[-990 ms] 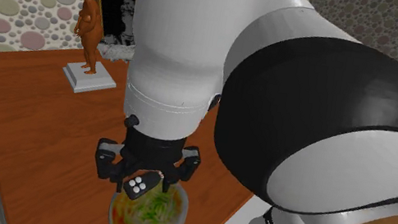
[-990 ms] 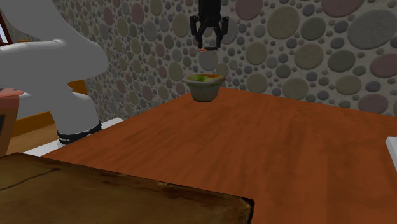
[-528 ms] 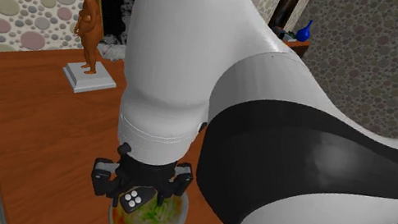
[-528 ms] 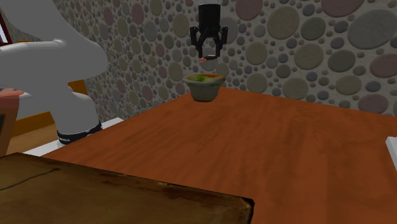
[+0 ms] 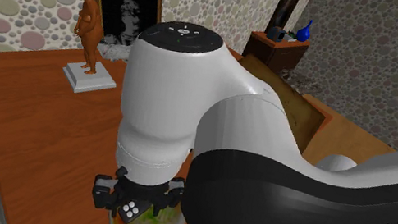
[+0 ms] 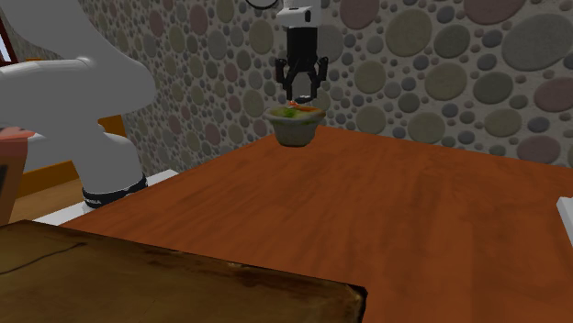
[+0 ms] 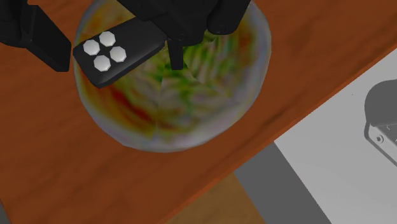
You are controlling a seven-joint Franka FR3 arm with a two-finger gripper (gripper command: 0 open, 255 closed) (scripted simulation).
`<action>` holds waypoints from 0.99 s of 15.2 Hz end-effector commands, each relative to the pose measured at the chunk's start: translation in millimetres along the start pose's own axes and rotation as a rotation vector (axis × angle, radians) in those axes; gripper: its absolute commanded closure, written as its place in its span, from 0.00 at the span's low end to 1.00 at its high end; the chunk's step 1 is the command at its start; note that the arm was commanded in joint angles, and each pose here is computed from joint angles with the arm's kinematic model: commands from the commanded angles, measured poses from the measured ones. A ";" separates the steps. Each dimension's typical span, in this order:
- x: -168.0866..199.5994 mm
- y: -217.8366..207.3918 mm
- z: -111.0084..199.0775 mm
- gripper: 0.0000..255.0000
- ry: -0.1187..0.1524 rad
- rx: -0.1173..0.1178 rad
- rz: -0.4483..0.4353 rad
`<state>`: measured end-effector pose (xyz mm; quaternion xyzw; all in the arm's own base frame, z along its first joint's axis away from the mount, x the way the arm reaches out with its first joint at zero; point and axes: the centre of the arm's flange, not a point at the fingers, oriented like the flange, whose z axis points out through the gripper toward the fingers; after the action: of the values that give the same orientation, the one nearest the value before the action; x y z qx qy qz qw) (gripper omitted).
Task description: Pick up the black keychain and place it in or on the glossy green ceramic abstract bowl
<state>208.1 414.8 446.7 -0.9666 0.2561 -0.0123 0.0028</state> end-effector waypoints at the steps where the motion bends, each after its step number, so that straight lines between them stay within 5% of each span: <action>1: -0.4 0.1 4.8 1.00 0.000 0.000 0.000; 8: -0.3 0.1 4.8 1.00 0.000 0.000 0.000; 9: -0.3 0.1 4.8 0.00 0.000 0.000 0.000; 15: -0.3 0.1 -8.4 0.00 0.000 0.000 0.000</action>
<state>207.4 416.0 448.5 -0.9666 0.2561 -0.0126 0.0032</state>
